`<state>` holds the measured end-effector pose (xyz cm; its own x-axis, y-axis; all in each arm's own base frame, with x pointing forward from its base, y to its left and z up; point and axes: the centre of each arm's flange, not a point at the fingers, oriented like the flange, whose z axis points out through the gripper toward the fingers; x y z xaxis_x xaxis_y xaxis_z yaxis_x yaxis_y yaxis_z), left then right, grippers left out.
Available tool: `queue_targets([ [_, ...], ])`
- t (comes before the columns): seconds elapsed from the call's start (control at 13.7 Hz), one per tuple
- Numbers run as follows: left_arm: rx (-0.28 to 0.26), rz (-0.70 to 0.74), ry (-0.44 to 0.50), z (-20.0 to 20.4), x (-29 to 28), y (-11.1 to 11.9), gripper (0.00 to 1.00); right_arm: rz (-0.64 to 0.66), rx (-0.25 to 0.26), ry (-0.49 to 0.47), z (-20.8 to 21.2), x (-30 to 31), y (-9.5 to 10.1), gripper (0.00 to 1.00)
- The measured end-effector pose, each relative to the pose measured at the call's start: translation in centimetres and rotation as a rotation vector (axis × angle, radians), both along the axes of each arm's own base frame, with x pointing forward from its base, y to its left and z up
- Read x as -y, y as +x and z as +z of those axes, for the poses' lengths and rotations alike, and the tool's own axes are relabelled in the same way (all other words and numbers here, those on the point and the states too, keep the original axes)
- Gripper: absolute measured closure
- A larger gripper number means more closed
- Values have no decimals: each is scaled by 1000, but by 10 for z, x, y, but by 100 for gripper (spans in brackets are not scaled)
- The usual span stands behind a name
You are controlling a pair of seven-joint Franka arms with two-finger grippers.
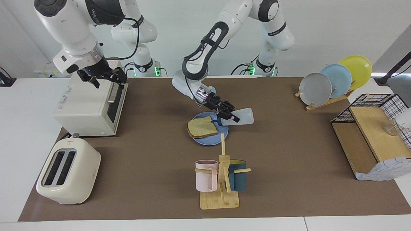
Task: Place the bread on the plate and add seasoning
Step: 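Carry the bottle back beside the mug rack with the left gripper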
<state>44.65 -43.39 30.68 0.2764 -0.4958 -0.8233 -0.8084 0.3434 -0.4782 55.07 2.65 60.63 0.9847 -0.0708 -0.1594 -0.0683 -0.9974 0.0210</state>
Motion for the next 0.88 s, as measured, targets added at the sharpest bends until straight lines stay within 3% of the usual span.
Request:
queue_targets([
  [0.15,5,84,-101,3,-16,18,59,0,0,0,0,0,0,0],
  [0.36,22,196,-304,46,-31,34,59,0,0,0,0,0,0,0],
  [0.73,66,445,-776,171,-117,81,59,0,0,0,0,0,0,0],
  [0.88,102,533,-949,202,-149,94,59,0,0,0,0,0,0,0],
])
